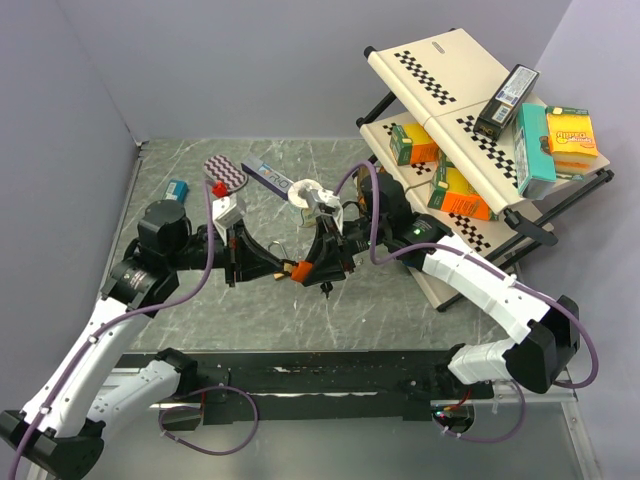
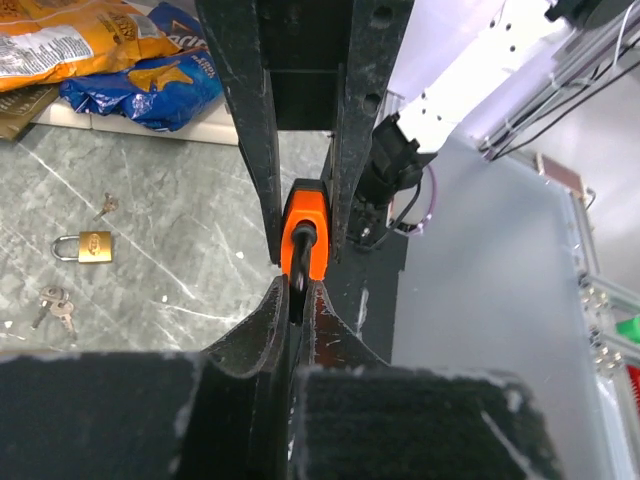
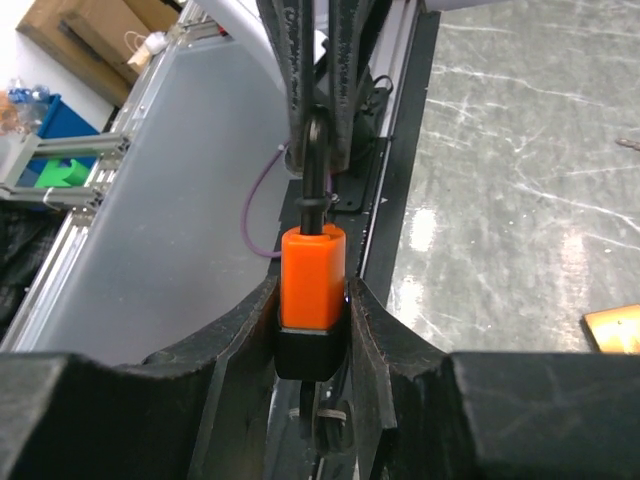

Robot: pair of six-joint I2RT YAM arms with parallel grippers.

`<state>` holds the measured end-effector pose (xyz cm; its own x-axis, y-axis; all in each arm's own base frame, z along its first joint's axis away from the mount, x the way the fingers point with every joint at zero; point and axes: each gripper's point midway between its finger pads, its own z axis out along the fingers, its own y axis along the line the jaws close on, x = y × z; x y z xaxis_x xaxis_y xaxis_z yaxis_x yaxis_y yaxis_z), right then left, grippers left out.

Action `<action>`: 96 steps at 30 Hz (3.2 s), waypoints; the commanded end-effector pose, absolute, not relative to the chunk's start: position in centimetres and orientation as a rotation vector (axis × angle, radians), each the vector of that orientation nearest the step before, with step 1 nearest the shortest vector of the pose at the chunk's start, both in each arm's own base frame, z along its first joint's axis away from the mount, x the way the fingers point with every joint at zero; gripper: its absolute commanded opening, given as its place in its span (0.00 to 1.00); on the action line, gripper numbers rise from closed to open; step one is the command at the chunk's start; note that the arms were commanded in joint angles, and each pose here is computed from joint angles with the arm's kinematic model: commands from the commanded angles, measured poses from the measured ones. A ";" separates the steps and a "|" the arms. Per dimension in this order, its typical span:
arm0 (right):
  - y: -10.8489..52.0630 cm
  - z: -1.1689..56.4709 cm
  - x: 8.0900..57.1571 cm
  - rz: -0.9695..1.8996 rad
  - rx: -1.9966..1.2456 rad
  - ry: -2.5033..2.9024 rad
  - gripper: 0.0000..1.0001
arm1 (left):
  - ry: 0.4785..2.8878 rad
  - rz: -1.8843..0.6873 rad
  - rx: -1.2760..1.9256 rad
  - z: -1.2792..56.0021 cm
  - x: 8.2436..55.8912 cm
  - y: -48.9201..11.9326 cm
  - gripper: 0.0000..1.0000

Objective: Lock with the key
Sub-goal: Lock the lock, then remove the key from the lock.

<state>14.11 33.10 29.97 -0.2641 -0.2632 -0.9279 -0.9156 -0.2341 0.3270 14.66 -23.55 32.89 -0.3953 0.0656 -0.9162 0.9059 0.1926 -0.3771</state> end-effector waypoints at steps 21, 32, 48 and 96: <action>34.8 38.3 14.3 1.494 -1.453 1.112 0.00 | 1.740 -1.391 0.994 27.9 14.5 -25.4 0.01; 36.1 39.8 14.5 1.488 -1.462 1.039 0.00 | 1.819 -1.525 0.963 25.4 12.7 -26.9 0.01; 33.4 33.9 15.2 1.467 -1.432 1.302 0.40 | 1.792 -1.444 0.779 29.2 18.7 -21.4 0.01; 36.4 32.0 19.8 1.499 -1.232 1.503 0.00 | 1.814 -1.283 0.352 33.9 23.9 -19.2 0.87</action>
